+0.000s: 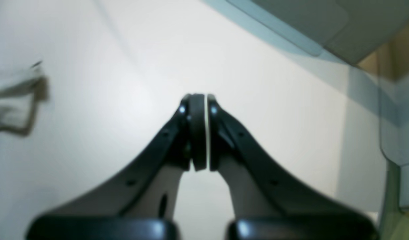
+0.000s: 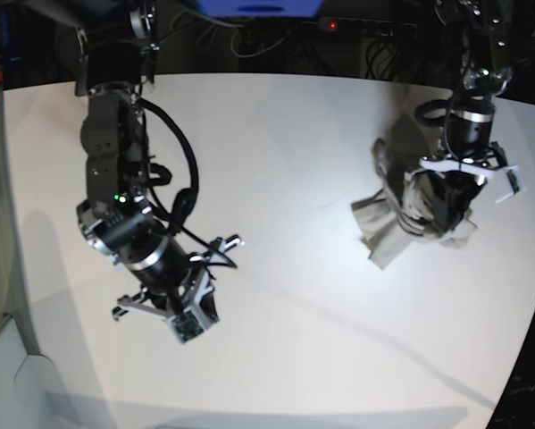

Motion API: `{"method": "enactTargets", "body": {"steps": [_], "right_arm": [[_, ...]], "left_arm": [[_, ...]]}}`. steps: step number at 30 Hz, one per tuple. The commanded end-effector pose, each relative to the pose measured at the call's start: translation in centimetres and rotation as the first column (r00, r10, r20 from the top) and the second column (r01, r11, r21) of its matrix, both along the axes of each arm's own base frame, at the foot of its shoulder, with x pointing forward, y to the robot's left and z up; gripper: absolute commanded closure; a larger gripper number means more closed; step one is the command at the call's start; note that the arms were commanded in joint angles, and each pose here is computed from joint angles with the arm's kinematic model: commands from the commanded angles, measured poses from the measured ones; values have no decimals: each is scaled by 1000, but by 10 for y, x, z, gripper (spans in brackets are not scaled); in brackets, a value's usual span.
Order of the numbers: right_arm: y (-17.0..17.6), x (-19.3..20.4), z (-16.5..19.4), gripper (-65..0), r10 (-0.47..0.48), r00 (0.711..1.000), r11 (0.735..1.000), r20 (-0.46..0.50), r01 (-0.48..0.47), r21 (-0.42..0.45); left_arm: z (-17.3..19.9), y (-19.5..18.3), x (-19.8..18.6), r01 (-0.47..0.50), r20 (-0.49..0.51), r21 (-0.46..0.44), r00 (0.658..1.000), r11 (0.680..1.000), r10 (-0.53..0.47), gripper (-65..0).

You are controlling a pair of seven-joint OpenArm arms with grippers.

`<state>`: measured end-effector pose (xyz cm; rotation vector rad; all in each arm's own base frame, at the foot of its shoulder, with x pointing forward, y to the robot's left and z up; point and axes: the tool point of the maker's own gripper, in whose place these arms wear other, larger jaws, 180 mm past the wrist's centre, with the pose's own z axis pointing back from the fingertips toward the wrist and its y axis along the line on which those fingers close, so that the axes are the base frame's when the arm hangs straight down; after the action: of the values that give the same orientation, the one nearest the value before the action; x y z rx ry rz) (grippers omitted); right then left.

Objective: Layout the t-shirt on the table in an organized manner, then fold the t-shirt properly
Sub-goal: 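Bring the right gripper to the shirt and grasp it beside the left gripper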

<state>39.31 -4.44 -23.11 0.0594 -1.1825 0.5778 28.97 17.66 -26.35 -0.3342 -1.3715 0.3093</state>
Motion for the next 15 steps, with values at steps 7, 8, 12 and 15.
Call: {"method": "enactTargets", "body": {"steps": [7, 8, 12, 15], "right_arm": [[-14, 9, 21, 0, -18, 997, 1000, 72, 19, -18], [-18, 9, 20, 0, -20, 997, 999, 72, 22, -31], [-29, 10, 18, 0, -29, 997, 997, 73, 33, -66], [-36, 10, 17, 0, -32, 997, 995, 74, 38, -87]], "left_arm": [[54, -107, 28, 273, 191, -84, 948, 958, -254, -3], [58, -120, 28, 309, 203, -89, 936, 947, -287, -3], [60, -142, 25, 366, 212, -90, 916, 926, -342, -3], [39, -135, 18, 364, 149, -70, 925, 929, -351, -3]]}}
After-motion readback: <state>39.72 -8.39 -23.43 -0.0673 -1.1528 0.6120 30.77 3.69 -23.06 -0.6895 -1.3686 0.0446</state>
